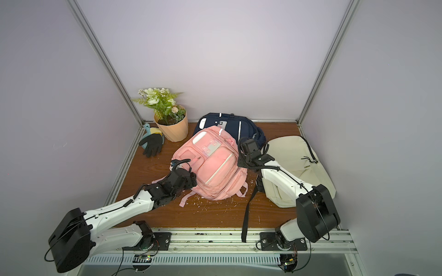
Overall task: Zip up the backpack
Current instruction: Adjust the backpack at the center of the board.
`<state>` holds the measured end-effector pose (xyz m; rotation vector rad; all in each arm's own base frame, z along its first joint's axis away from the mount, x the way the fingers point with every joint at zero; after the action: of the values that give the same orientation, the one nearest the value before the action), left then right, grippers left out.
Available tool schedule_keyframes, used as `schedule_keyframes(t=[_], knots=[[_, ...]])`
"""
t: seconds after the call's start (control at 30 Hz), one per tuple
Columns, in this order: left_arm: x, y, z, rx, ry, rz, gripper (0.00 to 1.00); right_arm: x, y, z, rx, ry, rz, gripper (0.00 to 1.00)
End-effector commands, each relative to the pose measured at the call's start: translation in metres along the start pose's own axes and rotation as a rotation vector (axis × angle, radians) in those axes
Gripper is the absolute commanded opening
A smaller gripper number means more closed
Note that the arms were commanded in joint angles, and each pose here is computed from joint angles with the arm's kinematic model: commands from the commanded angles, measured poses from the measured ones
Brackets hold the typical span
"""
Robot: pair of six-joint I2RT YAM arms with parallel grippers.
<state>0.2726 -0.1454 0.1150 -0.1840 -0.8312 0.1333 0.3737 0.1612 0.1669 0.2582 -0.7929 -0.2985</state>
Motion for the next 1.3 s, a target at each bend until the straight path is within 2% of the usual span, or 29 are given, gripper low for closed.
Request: schedule_keyframes(t=[0.0, 0.1, 0.17, 0.4, 0.5, 0.57, 0.63, 0.73, 0.83, 0.93, 1.07, 1.13, 1.2, 1.27], knots=[[0.012, 0.044, -0.01, 0.13, 0.011, 0.042, 0.87, 0.033, 0.017, 0.009, 0.042, -0.093, 0.015, 0.0], [0.012, 0.067, -0.027, 0.171, 0.044, 0.079, 0.91, 0.033, 0.012, 0.006, 0.012, -0.1, 0.023, 0.0], [0.008, 0.074, -0.038, 0.164, 0.08, 0.103, 0.9, 0.034, 0.009, 0.006, -0.007, -0.107, 0.031, 0.0], [-0.004, 0.062, -0.059, 0.079, 0.108, 0.098, 0.75, 0.037, 0.014, -0.004, -0.003, -0.1, 0.046, 0.0], [-0.013, 0.059, -0.066, 0.058, 0.133, 0.081, 0.63, 0.039, 0.02, -0.009, 0.007, -0.093, 0.05, 0.0], [-0.02, 0.058, -0.069, 0.052, 0.161, 0.076, 0.49, 0.045, 0.023, -0.011, 0.004, -0.105, 0.049, 0.0], [-0.024, 0.052, -0.068, 0.03, 0.165, 0.062, 0.39, 0.052, 0.026, -0.011, 0.006, -0.12, 0.051, 0.0], [-0.02, 0.03, -0.055, 0.012, 0.137, -0.007, 0.21, 0.068, 0.034, -0.011, 0.012, -0.145, 0.053, 0.0], [-0.016, 0.006, -0.038, -0.057, 0.102, 0.001, 0.07, 0.083, 0.046, -0.011, 0.034, -0.168, 0.054, 0.0], [-0.011, -0.014, -0.017, -0.126, 0.039, 0.029, 0.02, 0.096, 0.058, -0.013, 0.053, -0.186, 0.061, 0.0], [-0.011, -0.035, -0.003, -0.187, 0.002, 0.052, 0.0, 0.104, 0.069, -0.026, 0.043, -0.172, 0.076, 0.0], [-0.014, -0.042, -0.006, -0.205, 0.016, 0.076, 0.0, 0.102, 0.068, -0.028, 0.038, -0.159, 0.073, 0.24], [-0.013, -0.048, -0.009, -0.219, 0.025, 0.091, 0.0, 0.096, 0.066, -0.019, 0.057, -0.157, 0.062, 0.39], [-0.009, -0.055, -0.011, -0.23, 0.025, 0.099, 0.0, 0.086, 0.066, 0.0, 0.094, -0.165, 0.057, 0.47]])
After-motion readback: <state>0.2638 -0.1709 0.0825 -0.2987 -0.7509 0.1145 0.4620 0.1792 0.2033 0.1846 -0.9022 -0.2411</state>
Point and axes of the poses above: each gripper's point midway between its finger pads, its own z axis back along the fingers, its own y axis along the line the jaws close on, x = y × z, the point moved 1 cm from there along z, back along the fingers, and after that the axes turned 10 degrees about -z, right-handed, at the moved point
